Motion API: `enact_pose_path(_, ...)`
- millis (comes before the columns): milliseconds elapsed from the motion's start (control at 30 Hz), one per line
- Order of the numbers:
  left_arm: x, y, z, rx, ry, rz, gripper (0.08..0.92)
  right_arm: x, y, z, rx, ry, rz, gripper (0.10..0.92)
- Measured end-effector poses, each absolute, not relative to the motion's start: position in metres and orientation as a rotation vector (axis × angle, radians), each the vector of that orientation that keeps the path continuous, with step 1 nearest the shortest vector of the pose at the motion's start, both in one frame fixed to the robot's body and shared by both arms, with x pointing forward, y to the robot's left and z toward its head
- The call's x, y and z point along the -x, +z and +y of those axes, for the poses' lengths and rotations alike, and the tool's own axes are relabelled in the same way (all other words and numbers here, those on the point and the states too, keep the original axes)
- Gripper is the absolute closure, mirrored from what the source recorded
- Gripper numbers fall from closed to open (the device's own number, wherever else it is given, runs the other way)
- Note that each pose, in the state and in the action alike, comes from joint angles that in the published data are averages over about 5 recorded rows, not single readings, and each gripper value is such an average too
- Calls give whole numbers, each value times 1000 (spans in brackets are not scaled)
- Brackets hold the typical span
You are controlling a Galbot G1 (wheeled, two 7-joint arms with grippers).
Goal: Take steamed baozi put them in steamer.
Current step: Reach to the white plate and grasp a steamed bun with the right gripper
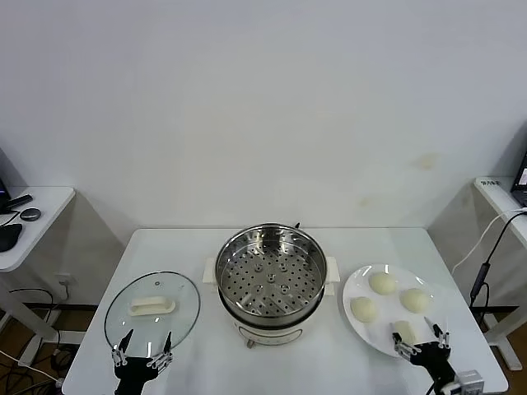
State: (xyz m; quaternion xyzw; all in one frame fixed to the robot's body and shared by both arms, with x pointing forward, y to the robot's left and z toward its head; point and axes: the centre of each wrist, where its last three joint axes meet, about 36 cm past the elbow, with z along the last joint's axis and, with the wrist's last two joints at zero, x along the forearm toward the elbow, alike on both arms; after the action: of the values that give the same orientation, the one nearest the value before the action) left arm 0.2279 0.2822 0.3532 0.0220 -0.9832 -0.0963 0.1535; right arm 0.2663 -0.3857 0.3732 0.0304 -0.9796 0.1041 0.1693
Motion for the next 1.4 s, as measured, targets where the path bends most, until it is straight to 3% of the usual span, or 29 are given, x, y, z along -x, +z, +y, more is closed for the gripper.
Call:
enact_pose_path(300, -223, 357, 274, -68, -291, -2820, 177, -331, 408, -428, -227, 620, -2702, 200)
enact_pose_path(600, -214, 360, 269, -97, -316, -2815, 177, -425, 484, -481, -583, 1086, -2386, 200)
enact_pose_path(867, -209, 364, 264, -113, -317, -2820, 177, -497, 538, -479, -841, 1325, -2032, 200)
enact_pose_path(1067, -209, 369, 263, -134, -313, -2834, 177, -537, 545, -468, -973, 1424, -1807, 200)
enact_pose_path(1400, -207, 375, 259, -158, -310, -2849, 177, -582, 515, -445, -1124, 1467, -1588, 200)
